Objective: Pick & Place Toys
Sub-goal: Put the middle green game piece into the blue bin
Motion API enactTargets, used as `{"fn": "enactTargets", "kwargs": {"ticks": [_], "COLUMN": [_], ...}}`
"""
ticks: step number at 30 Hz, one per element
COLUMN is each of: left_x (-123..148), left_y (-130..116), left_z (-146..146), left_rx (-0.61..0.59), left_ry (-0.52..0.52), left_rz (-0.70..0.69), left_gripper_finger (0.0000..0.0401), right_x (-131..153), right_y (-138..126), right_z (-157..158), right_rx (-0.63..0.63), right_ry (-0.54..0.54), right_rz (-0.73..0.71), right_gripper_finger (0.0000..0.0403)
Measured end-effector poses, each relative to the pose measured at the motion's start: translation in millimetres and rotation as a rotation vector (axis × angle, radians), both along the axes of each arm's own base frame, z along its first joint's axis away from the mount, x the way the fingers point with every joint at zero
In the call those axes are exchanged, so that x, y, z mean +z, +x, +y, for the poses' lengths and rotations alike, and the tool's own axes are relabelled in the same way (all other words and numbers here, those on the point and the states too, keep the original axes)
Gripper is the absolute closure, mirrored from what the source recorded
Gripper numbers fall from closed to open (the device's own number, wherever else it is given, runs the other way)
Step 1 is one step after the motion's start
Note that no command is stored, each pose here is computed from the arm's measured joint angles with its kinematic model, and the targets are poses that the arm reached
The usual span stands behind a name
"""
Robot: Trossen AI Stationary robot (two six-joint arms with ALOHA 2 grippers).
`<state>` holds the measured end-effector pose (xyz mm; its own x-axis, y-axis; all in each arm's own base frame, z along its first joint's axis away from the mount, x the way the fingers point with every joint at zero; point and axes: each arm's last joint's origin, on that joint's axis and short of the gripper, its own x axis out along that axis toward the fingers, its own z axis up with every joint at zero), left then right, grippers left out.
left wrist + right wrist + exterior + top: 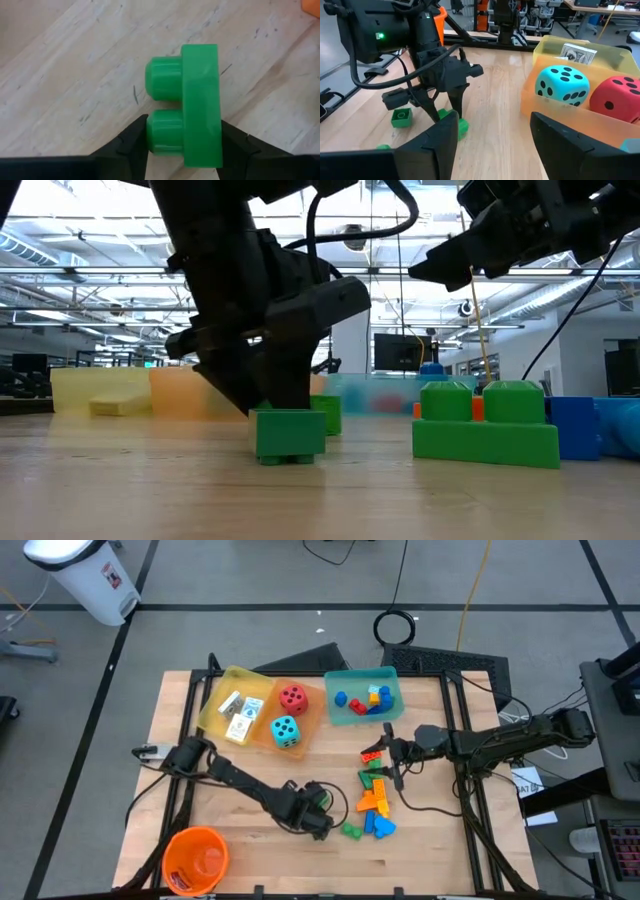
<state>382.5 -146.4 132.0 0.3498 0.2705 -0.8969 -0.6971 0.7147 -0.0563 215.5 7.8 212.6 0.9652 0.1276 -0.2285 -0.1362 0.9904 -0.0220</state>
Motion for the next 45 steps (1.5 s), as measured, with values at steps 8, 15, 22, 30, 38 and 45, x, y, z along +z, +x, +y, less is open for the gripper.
{"fn": "enactTargets", "kwargs": {"ticks": [8,15,22,30,38,45], "left_x": [40,103,133,127,127,127], "left_y": [1,7,11,17,19,19], "left_z": [5,8,16,31,41,41], "left_rx": [-0.067,-0.313,-0.452,-0.427,-0.445,-0.453], "left_ry": [-0.051,-0.102,-0.144,-0.200,-0.254,-0.261], "left_rz": [-0.107,-0.375,-0.522,-0.495,-0.490,-0.486], "left_gripper_finger": [0.0231,0.0231,0.0231,0.0231,0.0231,0.0231], "right_x": [-8,-18,-20,-25,-32,-31], "right_y": [-2,6,18,23,27,26], "right_z": [7,45,79,94,95,97], "right_rx": [0.073,0.245,0.196,0.219,0.221,0.224], "right_ry": [-0.143,-0.461,-0.701,-0.720,-0.777,-0.775], "right_rz": [0.060,-0.027,-0.251,-0.365,-0.369,-0.378], "right_gripper_finger": [0.0188,0.0166,0.0113,0.0107,0.0161,0.0254]}}
